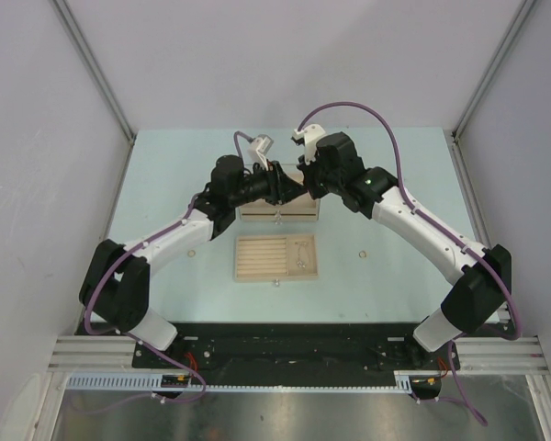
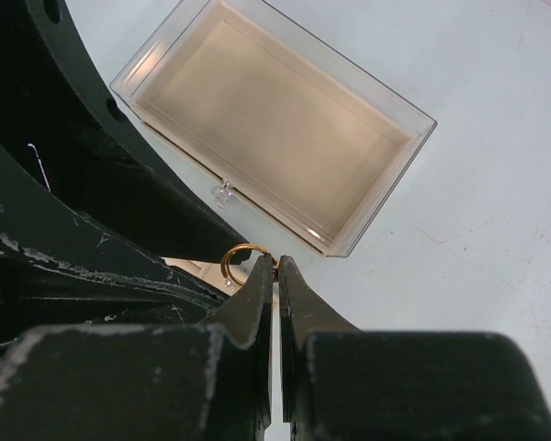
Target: Organize the mixed jewelry
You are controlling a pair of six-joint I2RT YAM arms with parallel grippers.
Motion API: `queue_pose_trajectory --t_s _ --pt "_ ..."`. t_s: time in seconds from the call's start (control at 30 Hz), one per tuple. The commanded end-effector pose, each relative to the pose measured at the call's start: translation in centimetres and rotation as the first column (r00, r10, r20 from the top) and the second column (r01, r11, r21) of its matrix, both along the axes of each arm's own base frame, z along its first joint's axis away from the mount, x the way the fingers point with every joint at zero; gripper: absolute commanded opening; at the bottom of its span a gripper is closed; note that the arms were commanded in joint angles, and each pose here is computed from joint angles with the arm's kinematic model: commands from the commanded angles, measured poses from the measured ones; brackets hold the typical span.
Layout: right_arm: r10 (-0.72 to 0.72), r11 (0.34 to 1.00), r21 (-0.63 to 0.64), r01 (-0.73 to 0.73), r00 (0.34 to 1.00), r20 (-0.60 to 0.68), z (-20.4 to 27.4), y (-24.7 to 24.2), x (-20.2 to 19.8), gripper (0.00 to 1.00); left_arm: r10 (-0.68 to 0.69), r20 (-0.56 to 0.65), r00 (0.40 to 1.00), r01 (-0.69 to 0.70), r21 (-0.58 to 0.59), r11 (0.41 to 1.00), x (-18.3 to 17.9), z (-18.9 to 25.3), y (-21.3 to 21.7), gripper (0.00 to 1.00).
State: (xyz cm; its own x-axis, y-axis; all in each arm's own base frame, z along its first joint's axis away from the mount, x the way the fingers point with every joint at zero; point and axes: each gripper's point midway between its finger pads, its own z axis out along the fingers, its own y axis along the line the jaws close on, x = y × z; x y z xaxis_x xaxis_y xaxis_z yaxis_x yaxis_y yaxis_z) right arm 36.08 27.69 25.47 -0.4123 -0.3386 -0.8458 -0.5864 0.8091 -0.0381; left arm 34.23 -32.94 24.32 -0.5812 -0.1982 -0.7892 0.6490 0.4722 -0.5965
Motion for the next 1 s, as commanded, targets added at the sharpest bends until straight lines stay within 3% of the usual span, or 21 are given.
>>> queue_pose_trajectory --t_s 0.0,0.73,0.97 --pt "0.012 0.998 0.056 -0.015 0.999 0.053 2.8 0.23 -0.41 0.0 0.01 0.064 0.998 -0.008 -0.027 1.0 0.72 2.27 -0.53 0.41" --pt "0.01 0.999 0.05 -0.012 0.999 0.036 1.95 -0.33 -0.57 0.0 0.027 0.08 0.996 -0.025 -0.028 0.999 1.07 2.57 0.13 0.27" --pt "0.006 0.999 0.052 -0.009 0.999 0.042 2.04 -0.31 -0.41 0.0 0.023 0.062 0.998 -0.022 -0.024 0.999 1.06 1.82 0.03 0.14"
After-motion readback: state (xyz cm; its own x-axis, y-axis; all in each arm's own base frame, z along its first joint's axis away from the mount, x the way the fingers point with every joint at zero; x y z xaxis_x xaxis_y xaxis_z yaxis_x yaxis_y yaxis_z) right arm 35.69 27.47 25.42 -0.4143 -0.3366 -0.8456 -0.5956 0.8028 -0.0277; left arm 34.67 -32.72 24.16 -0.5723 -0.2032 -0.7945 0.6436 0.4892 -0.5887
